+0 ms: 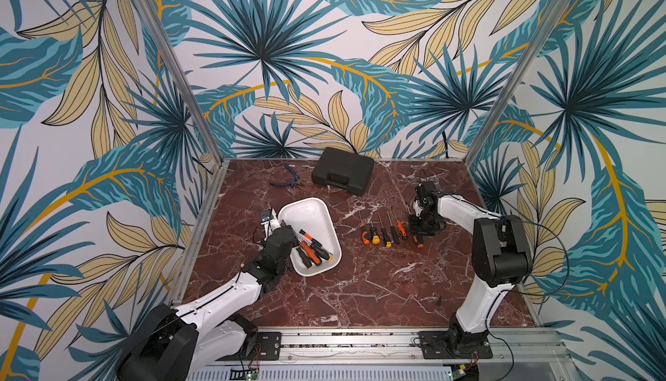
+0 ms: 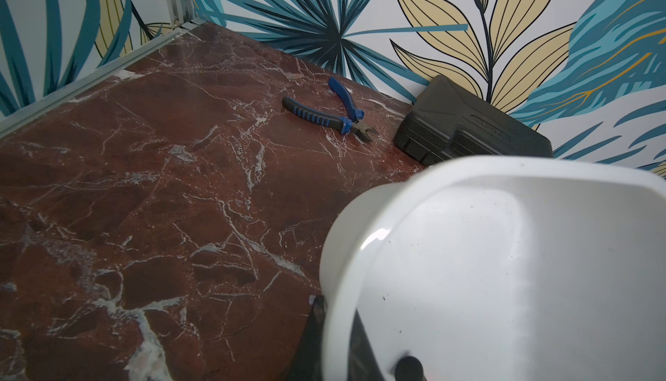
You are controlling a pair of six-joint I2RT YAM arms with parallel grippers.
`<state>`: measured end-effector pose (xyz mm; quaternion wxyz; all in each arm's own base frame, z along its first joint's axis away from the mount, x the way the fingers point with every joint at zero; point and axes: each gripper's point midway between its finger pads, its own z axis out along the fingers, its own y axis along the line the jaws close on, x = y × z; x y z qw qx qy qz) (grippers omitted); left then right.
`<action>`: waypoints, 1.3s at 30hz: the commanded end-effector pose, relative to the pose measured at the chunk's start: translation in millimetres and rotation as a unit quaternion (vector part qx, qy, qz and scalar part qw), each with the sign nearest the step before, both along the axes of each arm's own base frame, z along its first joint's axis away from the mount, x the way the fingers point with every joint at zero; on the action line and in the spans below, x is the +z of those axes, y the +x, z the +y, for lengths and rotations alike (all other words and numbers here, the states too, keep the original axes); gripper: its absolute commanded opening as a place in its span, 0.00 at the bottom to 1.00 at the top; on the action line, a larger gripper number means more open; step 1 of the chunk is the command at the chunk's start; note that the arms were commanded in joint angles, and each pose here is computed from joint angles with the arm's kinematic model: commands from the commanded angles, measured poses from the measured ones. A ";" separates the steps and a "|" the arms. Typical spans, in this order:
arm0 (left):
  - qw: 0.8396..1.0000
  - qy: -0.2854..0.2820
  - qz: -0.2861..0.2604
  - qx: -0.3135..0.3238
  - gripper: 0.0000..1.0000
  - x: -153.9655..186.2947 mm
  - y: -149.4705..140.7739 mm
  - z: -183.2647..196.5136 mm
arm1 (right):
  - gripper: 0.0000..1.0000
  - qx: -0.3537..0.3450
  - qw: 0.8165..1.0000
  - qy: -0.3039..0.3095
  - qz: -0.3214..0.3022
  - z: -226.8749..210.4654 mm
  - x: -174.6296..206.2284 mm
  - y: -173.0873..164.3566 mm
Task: Take out the screwdriver from the storage box
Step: Place the socket head at the center of the board, then pick up the socket head from the storage box.
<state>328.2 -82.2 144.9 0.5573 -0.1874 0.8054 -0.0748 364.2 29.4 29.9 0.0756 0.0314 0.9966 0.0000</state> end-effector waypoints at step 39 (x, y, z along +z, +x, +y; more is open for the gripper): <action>0.995 -0.078 0.056 -0.022 0.00 17.6 13.8 -11.3 | 0.41 0.304 0.918 0.191 -0.165 282.0 137.1 -63.8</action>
